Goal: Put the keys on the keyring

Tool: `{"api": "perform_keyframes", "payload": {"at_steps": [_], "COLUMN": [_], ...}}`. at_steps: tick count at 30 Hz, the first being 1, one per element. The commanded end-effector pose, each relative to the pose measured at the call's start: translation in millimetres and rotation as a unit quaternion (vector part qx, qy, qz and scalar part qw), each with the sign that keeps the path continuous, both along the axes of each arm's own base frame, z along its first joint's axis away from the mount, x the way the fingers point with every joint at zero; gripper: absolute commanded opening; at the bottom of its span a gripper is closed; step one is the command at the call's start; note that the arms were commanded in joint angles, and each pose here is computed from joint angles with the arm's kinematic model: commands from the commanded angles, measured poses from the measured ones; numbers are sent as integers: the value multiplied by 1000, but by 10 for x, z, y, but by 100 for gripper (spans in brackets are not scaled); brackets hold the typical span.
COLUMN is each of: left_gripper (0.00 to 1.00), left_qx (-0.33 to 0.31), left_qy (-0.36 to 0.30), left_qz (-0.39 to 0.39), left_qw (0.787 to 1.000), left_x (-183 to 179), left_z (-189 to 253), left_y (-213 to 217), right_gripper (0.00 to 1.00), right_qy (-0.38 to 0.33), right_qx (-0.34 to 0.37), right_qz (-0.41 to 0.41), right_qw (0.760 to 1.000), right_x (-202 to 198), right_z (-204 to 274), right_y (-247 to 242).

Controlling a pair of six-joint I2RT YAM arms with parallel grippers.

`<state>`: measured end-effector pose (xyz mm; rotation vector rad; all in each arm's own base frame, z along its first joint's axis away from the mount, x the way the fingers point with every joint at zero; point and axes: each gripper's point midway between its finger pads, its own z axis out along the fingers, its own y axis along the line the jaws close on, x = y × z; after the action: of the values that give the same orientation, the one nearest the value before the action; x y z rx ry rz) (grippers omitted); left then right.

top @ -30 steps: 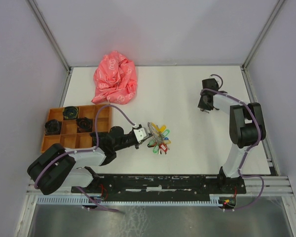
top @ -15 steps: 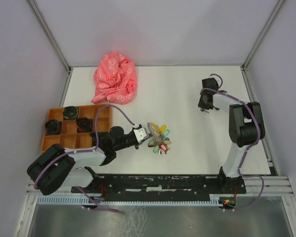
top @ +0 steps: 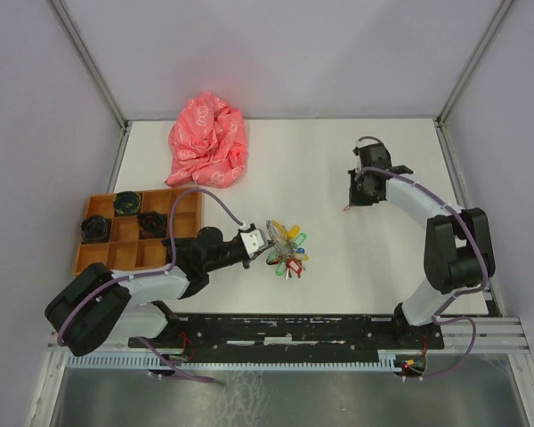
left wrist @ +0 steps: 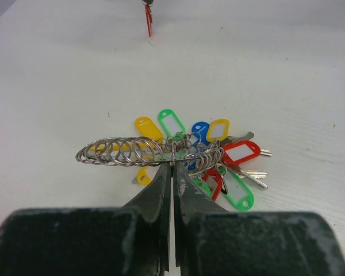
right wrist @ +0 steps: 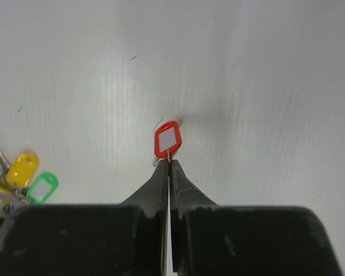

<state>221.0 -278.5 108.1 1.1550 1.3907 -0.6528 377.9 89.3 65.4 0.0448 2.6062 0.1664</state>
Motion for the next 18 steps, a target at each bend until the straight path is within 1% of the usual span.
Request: {"api": "perform_keyframes", "payload": {"at_steps": [1, 5, 10, 13, 18], "left_gripper": [3, 3, 3, 3, 3], "left_qx": [-37, -38, -38, -38, -36], "left_qy": [-21, -21, -21, -21, -19], "left_qz": [5, 6, 6, 7, 6], "left_qw": [999, 999, 999, 999, 999], "left_x": [76, 76, 78, 77, 78], "left_z": [319, 325, 333, 337, 328], "left_y": [-85, -84, -81, -80, -81], "right_gripper": [1, 1, 1, 1, 1], "right_qy": [27, 43, 102, 115, 133], "right_qx": [14, -14, -44, -65, -76], "right_qz": [85, 131, 178, 197, 226], "right_qw": [996, 990, 978, 971, 962], "right_x": [-494, -813, -1142, -1198, -1120], "right_z": [141, 182, 159, 125, -41], "right_y": [284, 403, 475, 485, 603]}}
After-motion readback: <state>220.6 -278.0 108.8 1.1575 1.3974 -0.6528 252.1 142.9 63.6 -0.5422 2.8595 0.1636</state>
